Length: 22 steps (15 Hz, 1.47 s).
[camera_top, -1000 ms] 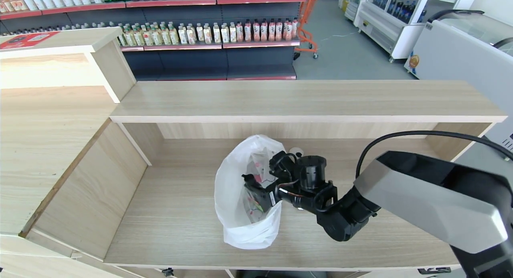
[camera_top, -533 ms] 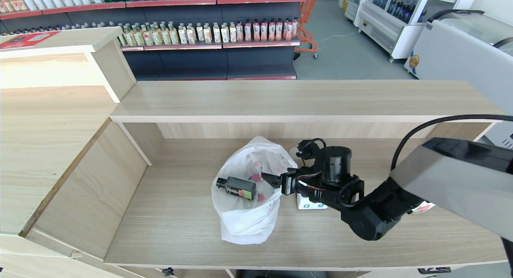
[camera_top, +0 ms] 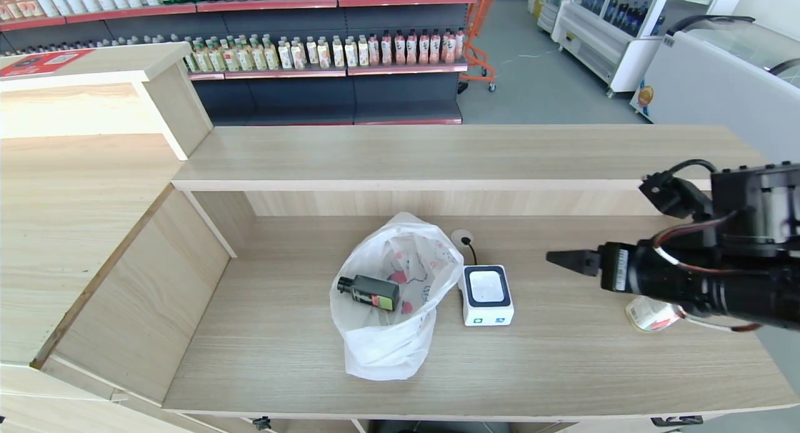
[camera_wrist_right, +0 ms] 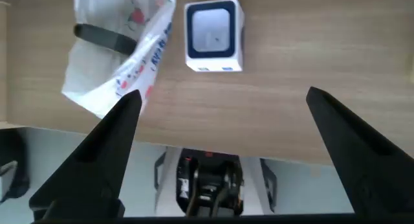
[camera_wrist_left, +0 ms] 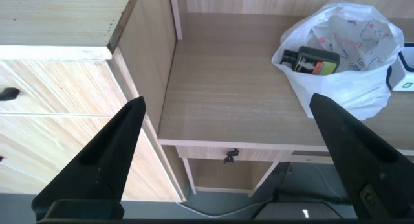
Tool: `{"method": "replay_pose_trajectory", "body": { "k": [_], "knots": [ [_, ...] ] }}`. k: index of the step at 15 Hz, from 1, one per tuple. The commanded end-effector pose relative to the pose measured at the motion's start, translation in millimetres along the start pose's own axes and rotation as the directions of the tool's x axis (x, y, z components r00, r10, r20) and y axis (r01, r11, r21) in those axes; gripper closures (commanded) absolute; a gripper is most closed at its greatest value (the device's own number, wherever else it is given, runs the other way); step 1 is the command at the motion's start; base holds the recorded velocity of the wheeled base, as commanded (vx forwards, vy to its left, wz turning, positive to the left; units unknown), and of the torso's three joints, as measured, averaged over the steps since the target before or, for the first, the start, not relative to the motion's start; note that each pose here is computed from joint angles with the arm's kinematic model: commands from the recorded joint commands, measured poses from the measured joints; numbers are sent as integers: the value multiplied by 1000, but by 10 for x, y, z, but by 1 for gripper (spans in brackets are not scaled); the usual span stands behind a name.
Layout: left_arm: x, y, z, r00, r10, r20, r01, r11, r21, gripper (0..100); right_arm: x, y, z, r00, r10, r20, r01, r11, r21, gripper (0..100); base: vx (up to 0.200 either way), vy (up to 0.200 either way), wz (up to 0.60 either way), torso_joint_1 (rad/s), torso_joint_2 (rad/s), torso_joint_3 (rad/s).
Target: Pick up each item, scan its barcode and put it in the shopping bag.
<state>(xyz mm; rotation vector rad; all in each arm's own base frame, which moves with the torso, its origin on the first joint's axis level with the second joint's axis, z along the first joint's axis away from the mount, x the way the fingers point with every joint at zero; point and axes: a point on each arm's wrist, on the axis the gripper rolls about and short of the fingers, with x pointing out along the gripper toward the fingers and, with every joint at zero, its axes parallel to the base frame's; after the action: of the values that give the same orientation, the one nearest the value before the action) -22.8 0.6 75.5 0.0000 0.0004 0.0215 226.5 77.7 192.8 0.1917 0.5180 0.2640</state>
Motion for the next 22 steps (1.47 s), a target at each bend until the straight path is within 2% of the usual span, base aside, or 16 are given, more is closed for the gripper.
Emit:
{"method": "replay_pose_trajectory", "body": {
  "k": [1,4,8,22],
  "knots": [
    [0,0,0,1000,0,0,0,1000,0,0,-706,-287,-85,976,-206,72,207,978,-7,0,0,0,0,0,0,0],
    [0,0,0,1000,0,0,0,1000,0,0,-738,-406,-176,964,-261,54,260,965,19,0,0,0,0,0,0,0],
    [4,0,1,1000,-2,-6,2,1000,-4,0,-737,-403,-145,971,-232,61,231,973,26,0,0,0,0,0,0,0],
    [2,0,1,1000,0,-3,0,1000,-9,0,-533,-453,-216,968,-247,-32,249,963,102,0,0,-200,0,3,3,2]
  ]
}}
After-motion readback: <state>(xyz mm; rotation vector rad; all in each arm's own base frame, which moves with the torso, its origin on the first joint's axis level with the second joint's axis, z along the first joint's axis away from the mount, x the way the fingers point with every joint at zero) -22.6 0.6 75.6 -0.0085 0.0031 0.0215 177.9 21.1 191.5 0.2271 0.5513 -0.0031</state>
